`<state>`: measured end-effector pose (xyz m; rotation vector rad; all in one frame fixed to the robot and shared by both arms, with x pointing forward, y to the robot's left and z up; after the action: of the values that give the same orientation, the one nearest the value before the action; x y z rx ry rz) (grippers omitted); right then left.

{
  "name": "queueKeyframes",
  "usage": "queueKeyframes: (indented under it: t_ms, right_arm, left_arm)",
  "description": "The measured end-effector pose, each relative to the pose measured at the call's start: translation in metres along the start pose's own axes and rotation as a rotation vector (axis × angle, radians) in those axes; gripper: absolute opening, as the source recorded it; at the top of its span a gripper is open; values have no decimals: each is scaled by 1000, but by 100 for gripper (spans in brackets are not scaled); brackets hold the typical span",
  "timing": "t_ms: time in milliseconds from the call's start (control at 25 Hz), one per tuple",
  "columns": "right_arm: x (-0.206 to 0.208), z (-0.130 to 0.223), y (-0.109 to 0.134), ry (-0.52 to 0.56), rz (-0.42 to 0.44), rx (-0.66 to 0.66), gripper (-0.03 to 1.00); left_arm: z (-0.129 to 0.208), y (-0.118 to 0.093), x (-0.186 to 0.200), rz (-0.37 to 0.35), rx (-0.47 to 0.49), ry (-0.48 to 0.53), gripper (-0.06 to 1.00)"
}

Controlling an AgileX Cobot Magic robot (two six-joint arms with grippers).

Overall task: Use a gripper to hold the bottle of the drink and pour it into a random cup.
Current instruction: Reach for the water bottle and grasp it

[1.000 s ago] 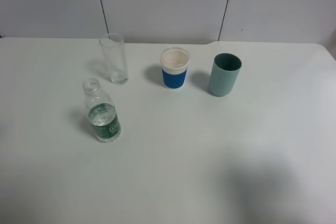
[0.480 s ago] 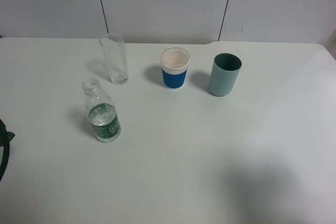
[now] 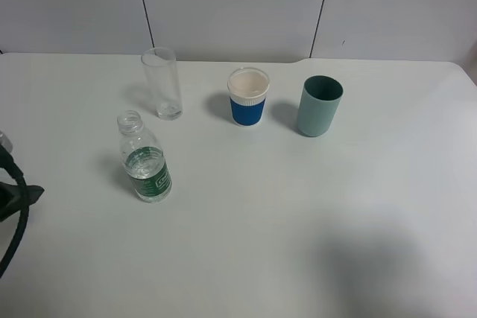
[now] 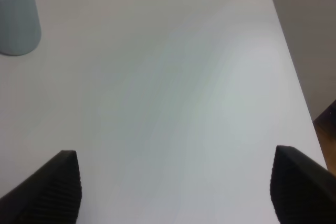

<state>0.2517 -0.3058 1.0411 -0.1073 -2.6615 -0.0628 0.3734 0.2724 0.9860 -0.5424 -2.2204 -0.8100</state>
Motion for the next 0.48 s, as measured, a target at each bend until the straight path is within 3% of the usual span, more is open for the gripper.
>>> queueKeyframes:
  t_ms: [480]
  right_arm:
    - [0, 0, 0, 0, 0, 0, 74]
  left_arm:
    - [6, -5, -45, 126, 31, 185, 100]
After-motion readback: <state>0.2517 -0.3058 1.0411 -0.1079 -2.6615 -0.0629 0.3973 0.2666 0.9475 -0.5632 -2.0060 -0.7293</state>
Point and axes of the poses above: a point on each arm's last joint axis where the gripper is mounted, x pointing back along that axis away from the gripper, y along the wrist's bending axis when the last joint is at zero, z = x × y, the point moved 2 cm from there along -x, pointing out along that axis toward the gripper, and after that the axes turned 9 degrees about -x, right-handed, at the moved point
